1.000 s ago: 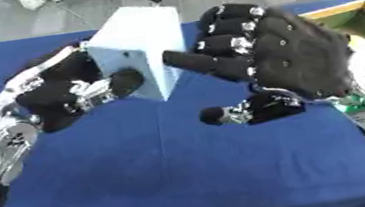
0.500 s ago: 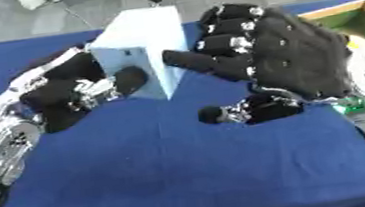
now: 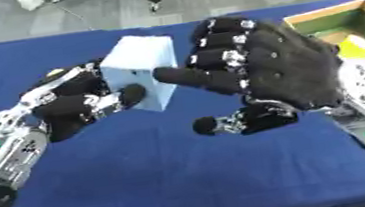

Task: Pick up the objects with one hand, pass them to the other hand, and then place them into the box on the other side of the table.

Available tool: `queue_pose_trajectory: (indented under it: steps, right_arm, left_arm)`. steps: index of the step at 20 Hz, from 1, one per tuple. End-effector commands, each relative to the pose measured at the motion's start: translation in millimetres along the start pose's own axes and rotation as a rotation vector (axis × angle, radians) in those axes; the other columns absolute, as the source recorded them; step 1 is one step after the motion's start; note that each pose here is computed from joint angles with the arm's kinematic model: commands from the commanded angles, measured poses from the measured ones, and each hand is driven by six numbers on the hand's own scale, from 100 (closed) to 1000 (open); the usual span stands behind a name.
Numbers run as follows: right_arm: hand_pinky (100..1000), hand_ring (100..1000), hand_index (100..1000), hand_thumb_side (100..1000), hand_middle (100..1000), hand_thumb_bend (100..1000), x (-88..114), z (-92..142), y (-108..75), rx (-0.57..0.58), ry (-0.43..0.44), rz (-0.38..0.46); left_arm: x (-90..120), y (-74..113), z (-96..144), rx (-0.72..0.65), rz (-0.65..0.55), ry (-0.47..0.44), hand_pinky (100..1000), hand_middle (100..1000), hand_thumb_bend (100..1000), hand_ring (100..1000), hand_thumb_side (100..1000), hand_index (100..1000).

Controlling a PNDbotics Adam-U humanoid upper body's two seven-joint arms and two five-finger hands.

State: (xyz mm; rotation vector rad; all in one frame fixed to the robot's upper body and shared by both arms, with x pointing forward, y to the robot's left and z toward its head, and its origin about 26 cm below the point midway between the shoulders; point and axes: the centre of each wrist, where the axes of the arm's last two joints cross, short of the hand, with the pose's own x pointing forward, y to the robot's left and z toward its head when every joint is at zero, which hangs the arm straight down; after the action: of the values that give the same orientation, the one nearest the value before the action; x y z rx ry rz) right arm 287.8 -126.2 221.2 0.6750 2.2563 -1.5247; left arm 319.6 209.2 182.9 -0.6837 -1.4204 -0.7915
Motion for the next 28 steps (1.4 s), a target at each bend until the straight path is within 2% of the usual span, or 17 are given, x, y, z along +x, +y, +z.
queue_pose_trajectory:
  steps: [1,9,17,23,25,28]
  right_arm:
    - [661,557,987,240,534,535,-1,-2,-7.1,-0.020,-0.005,0.012]
    - [655,546,982,236,524,534,0,-1,-6.5,-0.029,0.012,0.007]
    - [623,520,975,244,492,530,0,-2,-6.8,-0.036,0.025,0.009]
    - [571,473,955,247,432,526,-2,-3,-8.6,-0.059,0.074,0.044]
    - [559,461,952,248,394,525,-2,-3,-8.4,-0.062,0.087,0.053]
    - [532,445,950,245,292,523,-1,-4,-8.1,-0.065,0.096,0.062]
  left_arm:
    - [6,6.0,6,0.015,-0.033,-0.007,714,559,243,636,139,611]
    - [1,8.7,8,0.021,-0.018,-0.003,714,557,239,636,136,609]
    - [6,-2.3,3,-0.052,-0.025,0.012,717,557,232,644,138,609]
    - [8,-9.4,1,-0.098,-0.043,0.030,720,558,233,649,138,610]
    - [8,-10.5,0,-0.105,-0.044,0.035,720,558,234,649,138,610]
    - [9,-12.4,-1,-0.116,-0.046,0.036,720,557,251,650,132,609]
